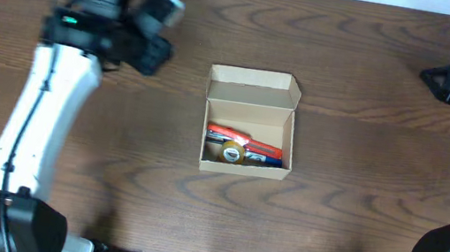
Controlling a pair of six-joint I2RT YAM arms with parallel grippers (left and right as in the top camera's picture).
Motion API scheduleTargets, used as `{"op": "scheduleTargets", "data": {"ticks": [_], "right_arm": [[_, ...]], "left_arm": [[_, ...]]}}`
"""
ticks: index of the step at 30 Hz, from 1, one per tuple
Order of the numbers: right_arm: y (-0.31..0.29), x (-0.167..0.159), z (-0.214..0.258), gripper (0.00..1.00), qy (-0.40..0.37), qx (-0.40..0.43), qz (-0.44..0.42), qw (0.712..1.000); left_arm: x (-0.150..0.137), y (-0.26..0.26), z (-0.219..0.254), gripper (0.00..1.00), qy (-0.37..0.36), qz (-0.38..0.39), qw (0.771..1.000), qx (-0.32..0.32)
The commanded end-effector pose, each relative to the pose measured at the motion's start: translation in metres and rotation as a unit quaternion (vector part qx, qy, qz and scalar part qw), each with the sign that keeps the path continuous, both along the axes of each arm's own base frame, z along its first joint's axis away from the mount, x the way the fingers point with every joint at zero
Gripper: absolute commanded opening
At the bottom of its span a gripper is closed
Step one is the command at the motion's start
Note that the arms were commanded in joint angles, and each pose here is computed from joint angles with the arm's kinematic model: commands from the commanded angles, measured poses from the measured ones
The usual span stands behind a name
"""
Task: Pack container
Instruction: 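Raise the left arm and bring both grippers beside the box lid flaps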
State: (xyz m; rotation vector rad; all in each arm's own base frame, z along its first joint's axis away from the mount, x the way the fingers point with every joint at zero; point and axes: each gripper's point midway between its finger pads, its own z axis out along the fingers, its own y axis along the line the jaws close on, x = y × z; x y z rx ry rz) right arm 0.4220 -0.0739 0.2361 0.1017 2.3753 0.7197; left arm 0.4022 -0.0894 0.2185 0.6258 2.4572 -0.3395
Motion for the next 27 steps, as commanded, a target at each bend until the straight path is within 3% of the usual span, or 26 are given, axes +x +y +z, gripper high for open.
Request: {"op": "scheduleTargets", "data": {"ticks": [1, 6, 7, 14, 27], "right_arm": [[0.051, -0.004, -0.009, 0.01, 0.010, 0.056, 0.066, 0.996], [0.088, -0.014, -0.047, 0.01, 0.054, 0.081, 0.094, 0.991], [0.095, -0.016, -0.054, 0.01, 0.059, 0.085, 0.100, 0.990], [0.135, -0.038, -0.089, 0.01, 0.098, 0.145, 0.130, 0.976], [0.168, -0.057, -0.145, 0.01, 0.145, 0.204, 0.100, 0.963]], "left_arm": [[-0.012, -0.014, 0.005, 0.24, 0.058, -0.025, 0.978, -0.198], [-0.025, -0.011, -0.024, 0.12, 0.105, -0.041, 0.953, -0.280], [-0.028, -0.012, -0.032, 0.06, 0.118, -0.041, 0.949, -0.288], [-0.040, -0.025, -0.070, 0.06, 0.173, -0.045, 0.926, -0.334], [-0.040, -0.031, -0.131, 0.06, 0.252, -0.026, 0.905, -0.343]]}}
